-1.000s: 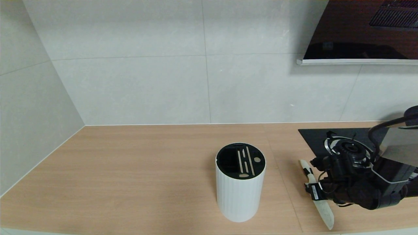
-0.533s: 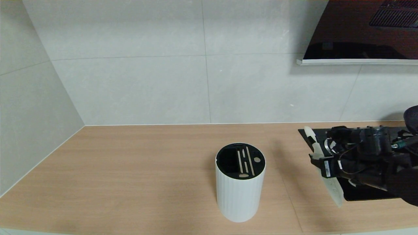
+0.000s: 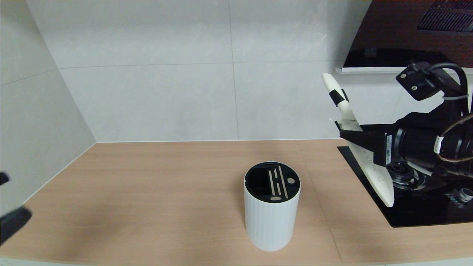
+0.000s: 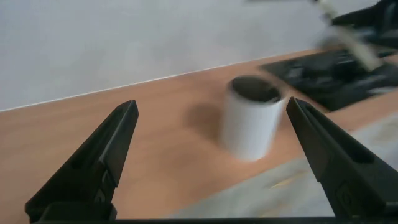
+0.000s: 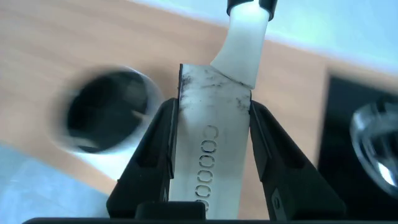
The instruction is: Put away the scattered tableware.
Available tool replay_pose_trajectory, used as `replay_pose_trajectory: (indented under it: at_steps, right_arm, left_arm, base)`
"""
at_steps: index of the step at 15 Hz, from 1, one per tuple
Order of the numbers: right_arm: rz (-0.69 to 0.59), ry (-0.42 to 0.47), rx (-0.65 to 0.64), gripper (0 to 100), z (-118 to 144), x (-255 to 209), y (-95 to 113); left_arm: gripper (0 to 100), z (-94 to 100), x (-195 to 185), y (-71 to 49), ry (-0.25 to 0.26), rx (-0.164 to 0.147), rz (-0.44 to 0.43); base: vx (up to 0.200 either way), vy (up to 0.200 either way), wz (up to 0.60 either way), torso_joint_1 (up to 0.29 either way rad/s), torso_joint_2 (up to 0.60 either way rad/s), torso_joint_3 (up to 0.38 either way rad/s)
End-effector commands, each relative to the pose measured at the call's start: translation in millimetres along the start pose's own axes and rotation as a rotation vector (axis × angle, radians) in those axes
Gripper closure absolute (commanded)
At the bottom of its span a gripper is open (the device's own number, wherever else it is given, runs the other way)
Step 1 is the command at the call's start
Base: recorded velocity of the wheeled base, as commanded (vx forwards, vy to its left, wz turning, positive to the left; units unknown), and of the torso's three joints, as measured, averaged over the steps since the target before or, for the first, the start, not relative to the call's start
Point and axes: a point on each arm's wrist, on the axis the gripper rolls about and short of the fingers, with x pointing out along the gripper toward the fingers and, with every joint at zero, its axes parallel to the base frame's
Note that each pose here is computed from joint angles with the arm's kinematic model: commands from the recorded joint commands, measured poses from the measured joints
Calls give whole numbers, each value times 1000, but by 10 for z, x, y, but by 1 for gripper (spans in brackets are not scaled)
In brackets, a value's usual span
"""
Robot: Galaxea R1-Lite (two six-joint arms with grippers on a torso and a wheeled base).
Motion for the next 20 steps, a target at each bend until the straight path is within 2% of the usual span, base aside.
replay_pose_trajectory:
  at_steps: [1, 2, 3, 4, 5, 6, 7, 10, 13, 20]
  right_arm:
    - [80, -9, -35, 100, -56, -171, 298]
    - [102, -5, -44, 100, -76, -199, 389]
    - [129, 8, -57, 100, -118, -202, 510]
    - [148, 18, -62, 100, -137, -187, 562]
    - [181, 52, -66, 100, -199, -94, 685]
    - [193, 76, -34, 100, -270, 58, 788]
    - [207, 61, -23, 100, -279, 87, 839]
    - [278, 46, -2, 100, -301, 64, 1050]
    - [314, 71, -3, 100, -368, 79, 1189]
    - [305, 72, -2, 100, -458, 211, 1302]
  left_arm:
    - [0, 144, 1202, 47, 119, -272, -264]
    - [0, 73, 1306, 17, 134, -321, -280]
    - [0, -67, 1529, 17, 145, -394, -296]
    - [0, -111, 1605, 5, 143, -414, -306]
    - [0, -192, 1748, -28, 148, -465, -330]
    - [0, -280, 1929, -88, 168, -547, -363]
    - [0, -326, 2053, -100, 171, -564, -375]
    - [0, -521, 2395, -186, 190, -565, -409]
    - [0, -632, 2486, -294, 224, -569, -436]
    - [0, -682, 2561, -399, 196, -564, -479]
  base:
    - [0, 0, 0, 0, 0, 0]
    - [0, 0, 0, 0, 0, 0]
    - [0, 0, 0, 0, 0, 0]
    - [0, 0, 0, 0, 0, 0]
    - [0, 0, 0, 0, 0, 0]
    - [0, 0, 0, 0, 0, 0]
    - [0, 0, 0, 0, 0, 0]
    - [0, 0, 0, 0, 0, 0]
    - [0, 0, 0, 0, 0, 0]
    - [0, 0, 0, 0, 0, 0]
